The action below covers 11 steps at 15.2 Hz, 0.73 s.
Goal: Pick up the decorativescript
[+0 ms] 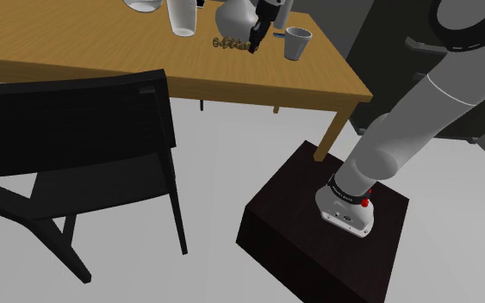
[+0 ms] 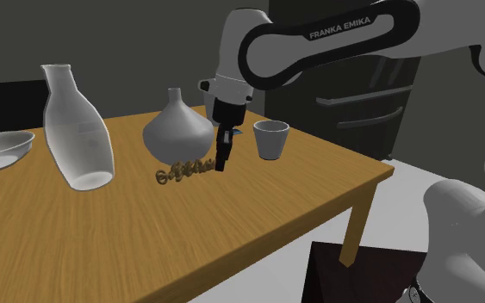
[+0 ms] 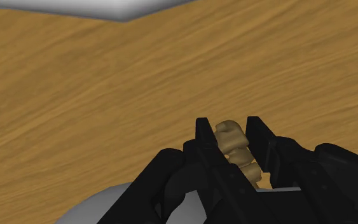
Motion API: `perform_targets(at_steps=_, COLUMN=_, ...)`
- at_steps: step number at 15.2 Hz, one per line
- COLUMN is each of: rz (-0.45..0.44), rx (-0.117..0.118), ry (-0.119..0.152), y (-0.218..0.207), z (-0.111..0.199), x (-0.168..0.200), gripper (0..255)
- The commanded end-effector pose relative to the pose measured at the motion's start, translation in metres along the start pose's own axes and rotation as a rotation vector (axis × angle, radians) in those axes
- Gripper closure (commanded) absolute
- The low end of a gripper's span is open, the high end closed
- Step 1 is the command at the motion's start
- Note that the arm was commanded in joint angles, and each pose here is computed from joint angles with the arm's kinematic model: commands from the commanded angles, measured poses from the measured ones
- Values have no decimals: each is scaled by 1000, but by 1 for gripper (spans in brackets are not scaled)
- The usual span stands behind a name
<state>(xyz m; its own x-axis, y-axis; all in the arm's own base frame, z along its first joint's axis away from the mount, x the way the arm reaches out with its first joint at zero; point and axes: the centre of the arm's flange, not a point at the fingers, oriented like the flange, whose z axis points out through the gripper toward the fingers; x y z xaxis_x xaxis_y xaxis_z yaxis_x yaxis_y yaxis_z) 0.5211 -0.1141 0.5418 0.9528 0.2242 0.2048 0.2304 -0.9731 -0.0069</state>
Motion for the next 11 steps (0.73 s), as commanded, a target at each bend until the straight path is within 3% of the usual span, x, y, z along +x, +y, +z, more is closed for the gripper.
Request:
perform_targets(at_steps=1, rz=-3, rx=6, ry=-10, y=-3, z=5, x=1, gripper=255)
perform_targets(at_steps=11, rz=-3, rx=6, ry=-10, y=-4, z=-40, x=10, gripper=255)
